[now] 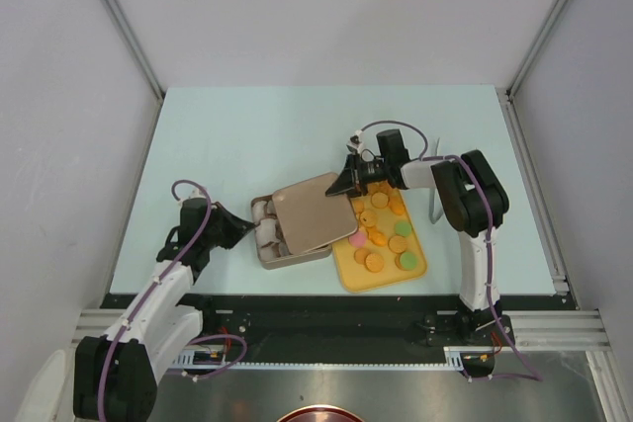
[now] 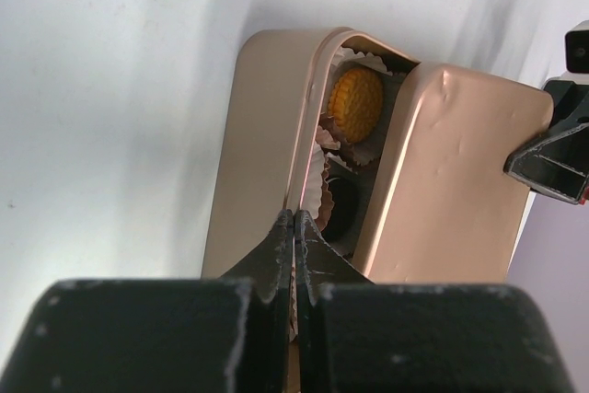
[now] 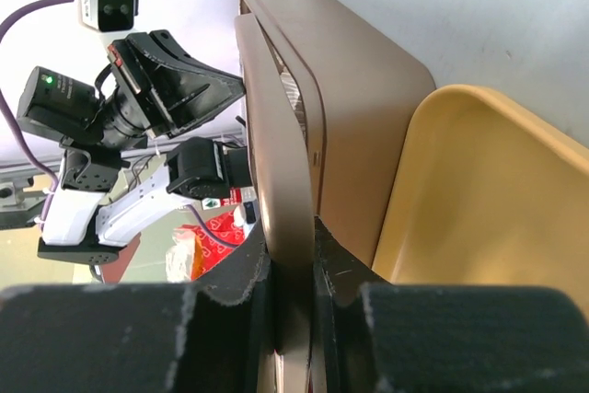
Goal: Pack the cookies
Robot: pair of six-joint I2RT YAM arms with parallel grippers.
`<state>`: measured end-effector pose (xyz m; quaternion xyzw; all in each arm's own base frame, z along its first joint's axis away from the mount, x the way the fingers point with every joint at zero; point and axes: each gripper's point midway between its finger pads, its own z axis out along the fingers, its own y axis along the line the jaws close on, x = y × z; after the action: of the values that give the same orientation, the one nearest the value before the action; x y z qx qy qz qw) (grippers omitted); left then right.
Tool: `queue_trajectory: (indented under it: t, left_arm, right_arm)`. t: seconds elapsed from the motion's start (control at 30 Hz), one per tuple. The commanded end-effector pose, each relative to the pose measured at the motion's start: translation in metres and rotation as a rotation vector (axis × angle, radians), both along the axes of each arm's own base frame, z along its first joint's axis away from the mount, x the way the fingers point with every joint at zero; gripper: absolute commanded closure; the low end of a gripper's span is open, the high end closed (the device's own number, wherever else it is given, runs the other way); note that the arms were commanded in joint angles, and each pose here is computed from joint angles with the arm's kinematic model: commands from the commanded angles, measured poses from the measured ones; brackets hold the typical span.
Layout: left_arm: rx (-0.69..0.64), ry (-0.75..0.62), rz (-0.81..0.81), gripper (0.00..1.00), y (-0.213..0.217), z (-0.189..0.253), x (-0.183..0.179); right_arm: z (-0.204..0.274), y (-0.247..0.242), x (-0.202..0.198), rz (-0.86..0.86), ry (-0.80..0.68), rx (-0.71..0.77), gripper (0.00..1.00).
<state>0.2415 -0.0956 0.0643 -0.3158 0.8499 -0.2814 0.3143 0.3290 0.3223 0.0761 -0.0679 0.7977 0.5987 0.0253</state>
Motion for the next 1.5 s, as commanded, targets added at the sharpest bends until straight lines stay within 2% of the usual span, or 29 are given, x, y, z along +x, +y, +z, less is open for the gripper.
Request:
queue_trajectory:
  t: [0.0,0.13,0.3,0.67,0.87,1.0,1.13,1.17,1.47]
  left_arm:
    - [0.035,0.112,0.026,0.99,0.009,-0.031,-0.019]
    - [0.031,0.117,0.026,1.0,0.008,-0.034,-0.02]
    - [0.024,0.119,0.023,1.0,0.007,-0.038,-0.018]
    - [-0.004,0.122,0.016,0.99,0.002,-0.039,-0.016]
    - [-0.004,0.114,0.015,1.0,0.002,-0.036,-0.017]
    - [-0.001,0.11,0.014,0.99,0.002,-0.036,-0.018]
    - [0.003,0.106,0.017,1.0,0.003,-0.035,-0.018]
    - [0.003,0.106,0.017,1.0,0.003,-0.035,-0.018]
    - [0.007,0.106,0.012,1.0,0.003,-0.034,-0.016]
  right_arm:
    - [-0.041,-0.009,-0.018,0.003,0.083,-0.059,1.0]
    - [-0.042,-0.008,-0.019,0.003,0.097,-0.039,1.0]
    - [-0.054,-0.009,-0.027,0.014,0.098,-0.084,1.0]
    - [-0.044,0.008,-0.047,0.064,0.022,-0.14,0.92]
    - [-0.042,0.014,-0.053,0.075,-0.002,-0.17,0.79]
    - [-0.042,0.011,-0.053,0.063,-0.006,-0.195,0.64]
    - [-0.036,0.004,-0.043,0.032,-0.034,-0.207,0.54]
    - [-0.037,0.0,-0.043,0.022,-0.019,-0.224,0.48]
    - [-0.024,-0.039,-0.021,-0.073,-0.082,-0.326,0.41]
